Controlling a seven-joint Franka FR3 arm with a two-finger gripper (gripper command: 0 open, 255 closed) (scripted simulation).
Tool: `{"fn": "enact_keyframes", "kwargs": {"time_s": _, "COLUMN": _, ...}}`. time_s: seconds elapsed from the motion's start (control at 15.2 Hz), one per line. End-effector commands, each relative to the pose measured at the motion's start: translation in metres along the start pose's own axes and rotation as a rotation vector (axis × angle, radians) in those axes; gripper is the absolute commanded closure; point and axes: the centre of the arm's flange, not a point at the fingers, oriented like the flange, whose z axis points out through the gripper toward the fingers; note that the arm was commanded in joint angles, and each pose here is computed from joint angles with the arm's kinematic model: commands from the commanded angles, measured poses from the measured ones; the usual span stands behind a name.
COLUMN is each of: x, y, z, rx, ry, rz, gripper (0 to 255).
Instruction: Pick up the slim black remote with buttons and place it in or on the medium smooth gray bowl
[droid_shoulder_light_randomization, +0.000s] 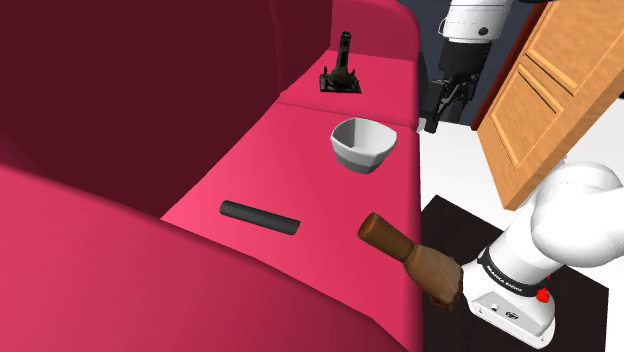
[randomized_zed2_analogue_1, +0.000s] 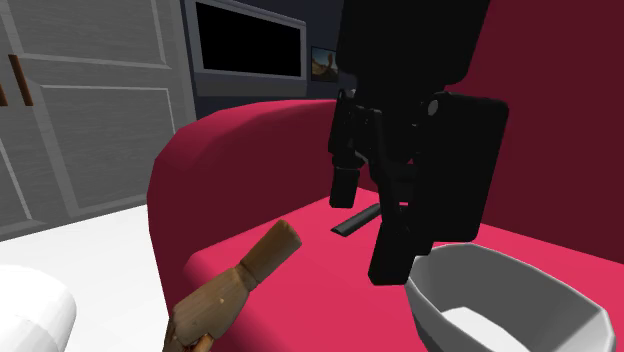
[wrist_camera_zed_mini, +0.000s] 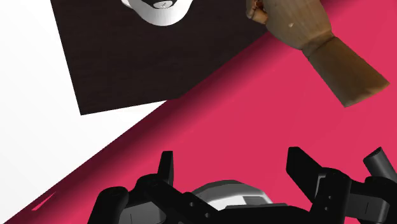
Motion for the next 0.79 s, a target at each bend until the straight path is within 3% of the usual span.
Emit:
{"fn": "enact_keyframes", "kwargs": {"time_s": 0.0, "x": 0.000, "y": 0.000, "z": 0.000, "rx": 0.000, "ry": 0.000, "rz": 0.000, "gripper": 0}}
{"fn": "enact_keyframes", "kwargs": {"time_s": 0.73, "x": 0.072, "y": -0.111, "z": 0.053, "rx": -0.001, "ry": 0.031, "rz": -0.189, "gripper": 0}}
